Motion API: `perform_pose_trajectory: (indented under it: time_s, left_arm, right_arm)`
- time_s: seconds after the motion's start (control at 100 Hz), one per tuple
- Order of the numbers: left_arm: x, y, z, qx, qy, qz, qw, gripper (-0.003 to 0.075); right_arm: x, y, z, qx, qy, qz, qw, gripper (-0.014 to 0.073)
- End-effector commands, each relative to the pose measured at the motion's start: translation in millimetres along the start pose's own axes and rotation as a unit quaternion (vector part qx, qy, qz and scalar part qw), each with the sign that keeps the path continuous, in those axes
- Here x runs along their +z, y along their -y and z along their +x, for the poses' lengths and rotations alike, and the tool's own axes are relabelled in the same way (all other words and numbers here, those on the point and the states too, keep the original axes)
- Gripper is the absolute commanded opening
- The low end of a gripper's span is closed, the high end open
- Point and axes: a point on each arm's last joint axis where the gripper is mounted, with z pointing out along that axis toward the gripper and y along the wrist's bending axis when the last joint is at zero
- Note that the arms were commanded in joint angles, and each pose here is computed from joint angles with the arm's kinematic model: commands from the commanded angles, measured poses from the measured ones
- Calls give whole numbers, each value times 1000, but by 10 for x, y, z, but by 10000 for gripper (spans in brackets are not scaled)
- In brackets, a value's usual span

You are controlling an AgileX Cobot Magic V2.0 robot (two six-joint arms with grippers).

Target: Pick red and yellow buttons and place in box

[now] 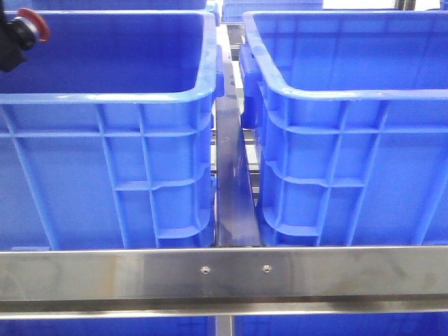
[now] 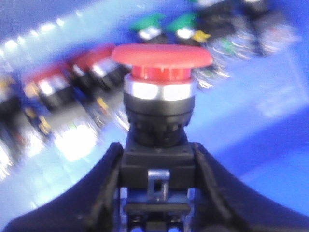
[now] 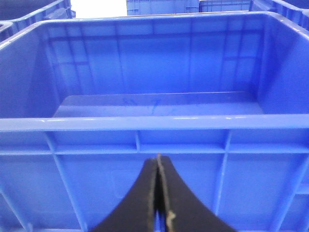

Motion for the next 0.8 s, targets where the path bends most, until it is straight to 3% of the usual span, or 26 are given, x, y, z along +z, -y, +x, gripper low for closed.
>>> perform_pose_trajectory:
  time_s: [0.0, 0.32, 0.52, 0.67, 0.79]
  left_arm:
    - [-304, 135, 54, 1, 80, -2, 997, -19]
    - [-939, 638, 568, 67, 189, 87, 976, -19]
    - [-1194, 877, 746, 121, 202, 158, 959, -19]
    - [-1267, 1027, 788, 158, 207, 238, 936, -19]
    - [-1276, 1053, 808, 163, 201, 255, 932, -19]
  right_arm:
    - [-21, -4, -87, -1, 52, -3, 999, -67]
    - [-21, -4, -87, -1, 52, -3, 999, -67]
    - [-21, -4, -88, -1, 53, -3, 999, -67]
    - [-22, -4, -90, -1, 54, -3, 999, -67]
    - [-26, -5, -128, 12, 75, -4, 997, -67]
